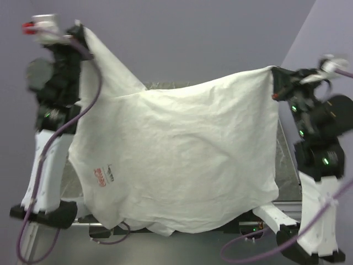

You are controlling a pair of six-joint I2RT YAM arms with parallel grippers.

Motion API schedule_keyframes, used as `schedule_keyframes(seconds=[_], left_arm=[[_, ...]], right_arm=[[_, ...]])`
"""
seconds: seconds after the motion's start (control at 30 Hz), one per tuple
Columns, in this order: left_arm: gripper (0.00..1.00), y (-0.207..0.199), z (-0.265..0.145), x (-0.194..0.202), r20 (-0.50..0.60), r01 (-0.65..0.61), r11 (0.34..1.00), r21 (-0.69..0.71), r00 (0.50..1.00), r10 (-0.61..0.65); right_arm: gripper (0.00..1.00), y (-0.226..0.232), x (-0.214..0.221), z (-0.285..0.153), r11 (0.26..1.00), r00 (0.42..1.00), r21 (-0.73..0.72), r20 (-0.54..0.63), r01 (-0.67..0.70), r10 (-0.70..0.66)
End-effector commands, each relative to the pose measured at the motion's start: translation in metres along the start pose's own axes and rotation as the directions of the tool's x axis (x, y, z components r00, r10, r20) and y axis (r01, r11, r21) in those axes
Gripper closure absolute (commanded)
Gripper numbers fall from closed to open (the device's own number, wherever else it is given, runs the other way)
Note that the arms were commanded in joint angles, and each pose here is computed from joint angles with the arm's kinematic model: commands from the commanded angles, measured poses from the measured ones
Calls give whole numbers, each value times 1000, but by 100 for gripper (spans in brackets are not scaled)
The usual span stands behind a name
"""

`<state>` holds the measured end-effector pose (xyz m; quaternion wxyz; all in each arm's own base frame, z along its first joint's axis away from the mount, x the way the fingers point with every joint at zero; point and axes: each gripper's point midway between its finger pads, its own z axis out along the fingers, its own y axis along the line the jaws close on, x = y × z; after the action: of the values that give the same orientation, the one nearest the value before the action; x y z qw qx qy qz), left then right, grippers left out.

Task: Fold and stack the t-shirts
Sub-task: Flatten the tshirt out

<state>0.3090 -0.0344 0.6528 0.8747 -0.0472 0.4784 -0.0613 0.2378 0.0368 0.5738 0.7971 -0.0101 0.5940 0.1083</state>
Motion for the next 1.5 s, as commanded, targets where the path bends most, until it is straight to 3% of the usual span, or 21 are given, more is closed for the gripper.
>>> schedule_keyframes(seconds=[0.0,0.13,0.2,0.23,0.27,0.3,0.33,0.4,0.43,0.6,0.67,0.83,1.2,1.47], left_arm=[[99,-3,33,148,-245,-92,995,30,965,96],[99,2,46,272,-398,-164,984,63,901,175],[99,5,50,336,-469,-178,981,79,862,194],[99,5,51,355,-489,-178,980,90,849,199],[99,5,55,369,-497,-179,980,91,844,201],[99,7,53,408,-536,-183,978,99,818,208],[99,9,54,423,-548,-183,978,102,810,208],[99,11,53,466,-591,-169,979,113,781,203],[99,12,54,478,-597,-168,979,116,776,204],[99,31,55,532,-636,-162,982,95,749,185],[99,37,59,538,-635,-160,983,93,751,182],[99,46,58,555,-657,-107,992,66,743,124],[99,34,57,507,-658,-35,998,52,751,61],[99,12,56,501,-676,76,994,75,736,-5]], right_arm=[[100,-31,130,56,997,951,76,-308,14,10],[100,-64,252,90,986,875,152,-484,62,20],[100,-82,292,100,975,845,196,-535,105,16],[100,-89,330,107,972,803,201,-596,122,22],[100,-96,346,112,967,790,214,-612,140,21],[100,-101,355,123,965,794,216,-607,146,16],[100,-108,392,128,964,751,214,-660,158,23],[100,-116,406,145,966,738,202,-674,162,18],[100,-123,436,148,965,699,201,-715,166,29],[100,-143,467,176,965,685,182,-729,191,2],[100,-154,487,177,960,660,189,-752,207,6],[100,-161,498,198,958,665,174,-746,227,-22],[100,-165,488,212,952,696,187,-717,242,-36],[100,-196,483,203,913,707,279,-707,298,-15]])
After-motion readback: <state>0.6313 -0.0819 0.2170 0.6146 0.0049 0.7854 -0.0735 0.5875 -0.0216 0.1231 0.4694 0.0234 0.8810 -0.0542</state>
